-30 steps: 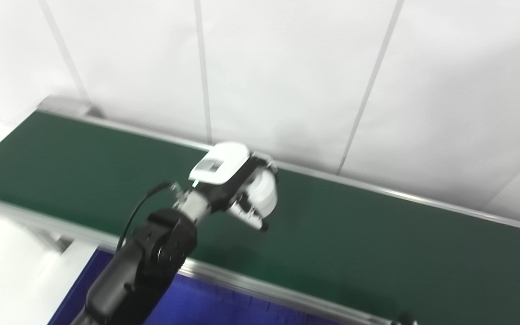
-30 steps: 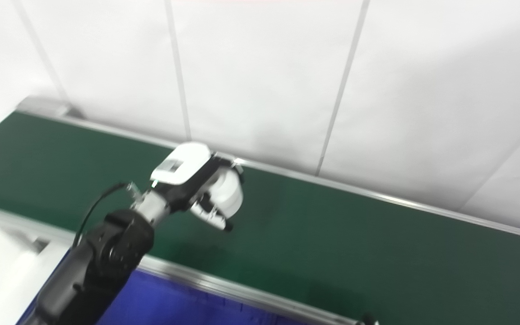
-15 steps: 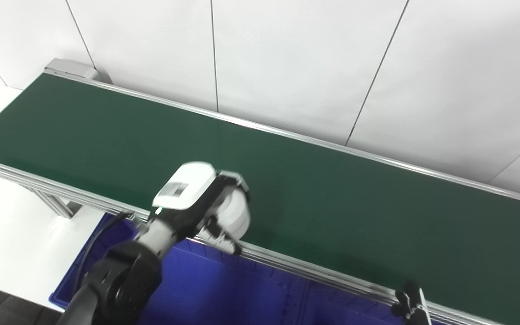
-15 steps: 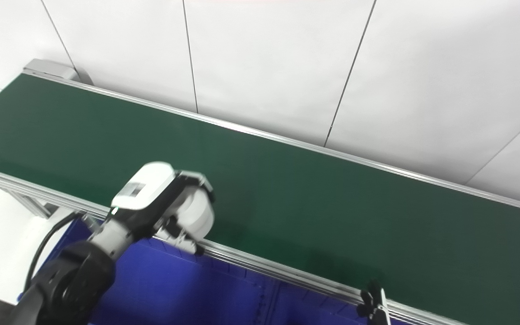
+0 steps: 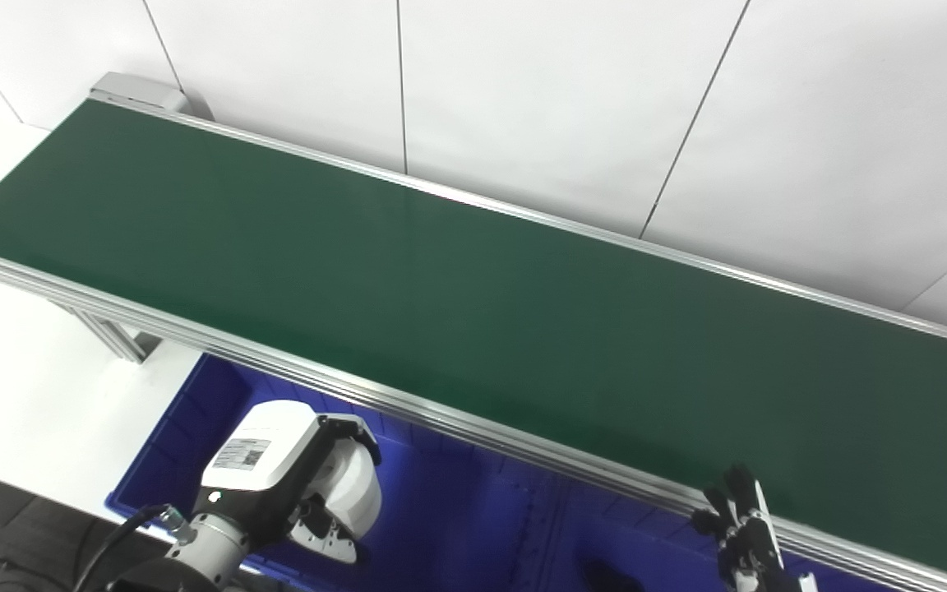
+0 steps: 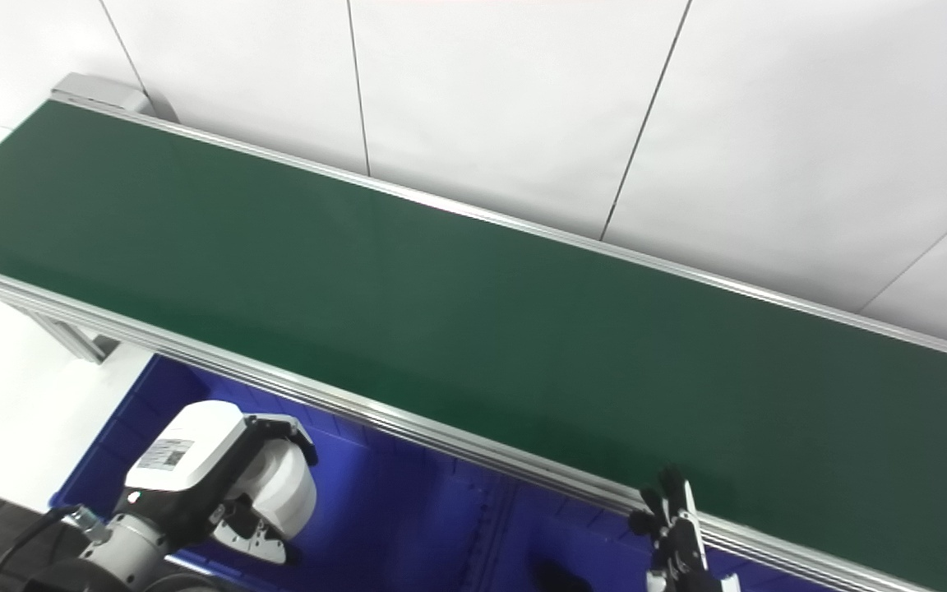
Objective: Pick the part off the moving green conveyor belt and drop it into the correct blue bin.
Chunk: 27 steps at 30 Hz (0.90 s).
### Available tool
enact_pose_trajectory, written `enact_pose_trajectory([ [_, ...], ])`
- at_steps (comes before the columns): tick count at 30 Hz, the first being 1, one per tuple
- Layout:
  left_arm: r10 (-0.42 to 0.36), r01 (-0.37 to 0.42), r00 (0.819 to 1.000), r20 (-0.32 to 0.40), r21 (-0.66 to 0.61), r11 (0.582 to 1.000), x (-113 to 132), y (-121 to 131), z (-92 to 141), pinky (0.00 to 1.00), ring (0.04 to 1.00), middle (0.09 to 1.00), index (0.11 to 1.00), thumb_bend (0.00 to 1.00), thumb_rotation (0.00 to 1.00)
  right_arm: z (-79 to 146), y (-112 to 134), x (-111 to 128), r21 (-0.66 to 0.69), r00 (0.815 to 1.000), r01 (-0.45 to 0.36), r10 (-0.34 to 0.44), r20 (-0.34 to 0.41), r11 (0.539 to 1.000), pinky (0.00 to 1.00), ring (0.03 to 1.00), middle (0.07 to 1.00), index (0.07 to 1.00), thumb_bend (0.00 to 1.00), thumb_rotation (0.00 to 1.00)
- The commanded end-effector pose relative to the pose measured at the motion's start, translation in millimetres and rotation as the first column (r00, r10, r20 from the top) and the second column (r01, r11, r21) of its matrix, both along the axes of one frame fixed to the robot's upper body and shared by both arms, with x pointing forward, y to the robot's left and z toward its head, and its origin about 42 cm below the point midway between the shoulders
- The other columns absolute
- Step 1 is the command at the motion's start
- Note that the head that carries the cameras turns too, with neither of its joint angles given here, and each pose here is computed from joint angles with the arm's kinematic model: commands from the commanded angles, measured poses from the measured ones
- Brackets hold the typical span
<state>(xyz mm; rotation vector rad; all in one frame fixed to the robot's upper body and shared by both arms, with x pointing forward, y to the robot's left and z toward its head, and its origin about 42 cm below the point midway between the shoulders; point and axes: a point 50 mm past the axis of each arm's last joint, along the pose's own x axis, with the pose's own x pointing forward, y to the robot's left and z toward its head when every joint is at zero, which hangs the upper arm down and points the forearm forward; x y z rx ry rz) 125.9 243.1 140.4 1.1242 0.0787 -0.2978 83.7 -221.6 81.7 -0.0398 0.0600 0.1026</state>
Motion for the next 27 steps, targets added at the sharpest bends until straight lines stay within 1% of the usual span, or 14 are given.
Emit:
enact_pose_trajectory([
  [1,-0.024,0.023,0.998,0.059,0.009,1.0,1.8,1.7,5.8,0.41,0.43,0.501,0.476,0.52,0.0,7.7,2.1,0.7,0.0,1.0,-0.006,0.006,0.025,1.0,0.92,0.952,1.0,1.0,0.78,0.9],
  [6,-0.046,0.045,0.999,0.009,0.035,0.998,4.4,1.8,6.1,0.42,0.454,0.506,0.477,0.52,0.0,10.0,3.6,-2.2,-0.004,1.0,0.001,-0.001,0.019,1.0,0.91,0.946,1.0,1.0,0.76,0.88],
  [7,-0.052,0.051,0.999,0.003,0.038,0.998,4.3,1.8,5.9,0.44,0.488,0.553,0.485,0.52,0.03,10.3,3.9,-2.6,-0.002,1.0,0.005,-0.005,0.016,1.0,0.91,0.945,1.0,1.0,0.76,0.88],
  [8,-0.058,0.058,0.998,-0.004,0.041,0.997,4.0,1.6,6.2,0.51,0.59,0.656,0.654,0.82,0.1,10.5,4.1,-2.9,0.002,1.0,0.009,-0.009,0.013,1.0,0.91,0.944,1.0,1.0,0.76,0.87],
  [9,-0.062,0.063,0.998,-0.01,0.043,0.997,3.5,1.6,6.8,0.57,0.667,0.73,0.742,0.91,0.17,10.6,4.4,-3.0,0.004,1.0,0.011,-0.011,0.011,1.0,0.91,0.944,1.0,1.0,0.76,0.86],
  [10,-0.064,0.065,0.998,-0.014,0.046,0.997,3.1,1.5,7.5,0.64,0.733,0.792,0.811,0.95,0.23,10.7,4.6,-3.0,0.005,1.0,0.012,-0.012,0.011,1.0,0.9,0.943,1.0,1.0,0.77,0.86],
  [11,-0.065,0.065,0.998,-0.016,0.052,0.996,2.9,1.5,8.6,0.74,0.812,0.867,0.889,0.99,0.32,10.5,4.8,-2.9,0.006,1.0,0.012,-0.012,0.011,1.0,0.9,0.942,1.0,1.0,0.77,0.86],
  [13,-0.066,0.067,0.998,-0.012,0.065,0.996,2.7,1.5,10.4,0.77,0.84,0.894,0.916,1.0,0.36,10.3,5.2,-2.5,0.006,1.0,0.009,-0.009,0.012,1.0,0.9,0.942,1.0,1.0,0.77,0.86],
  [14,-0.068,0.068,0.998,-0.008,0.07,0.995,2.7,1.6,11.0,0.82,0.877,0.932,0.946,1.0,0.4,10.2,5.4,-2.3,0.006,1.0,0.008,-0.008,0.013,1.0,0.9,0.943,1.0,1.0,0.77,0.86],
  [17,-0.079,0.078,0.997,0.026,0.049,0.996,2.0,3.5,11.4,0.86,0.901,0.971,0.991,1.0,0.45,10.4,6.0,-1.6,0.004,1.0,0.001,-0.001,0.016,1.0,0.9,0.946,1.0,1.0,0.77,0.87],
  [20,-0.081,0.081,0.993,0.081,0.01,0.997,2.1,5.2,11.6,0.83,0.875,0.963,1.0,1.0,0.49,10.4,6.9,-0.6,0.002,1.0,-0.001,0.001,0.021,1.0,0.9,0.948,1.0,1.0,0.77,0.89],
  [22,-0.083,0.085,0.992,0.095,-0.009,0.996,2.6,6.1,11.5,0.83,0.875,0.962,1.0,1.0,0.51,10.3,7.3,0.0,-0.001,1.0,0.0,0.0,0.024,1.0,0.9,0.948,1.0,1.0,0.78,0.91],
  [25,-0.084,0.088,0.991,0.105,-0.039,0.995,3.0,7.6,11.3,0.83,0.864,0.95,1.0,1.0,0.49,10.3,8.6,0.9,-0.001,1.0,0.003,-0.002,0.029,1.0,0.89,0.942,1.0,1.0,0.78,0.92],
  [27,-0.084,0.094,0.99,0.111,-0.091,0.991,2.2,6.7,13.6,0.81,0.864,0.957,1.0,0.99,0.47,10.6,9.8,1.3,-0.001,0.999,0.006,-0.006,0.032,1.0,0.89,0.938,1.0,1.0,0.77,0.92],
])
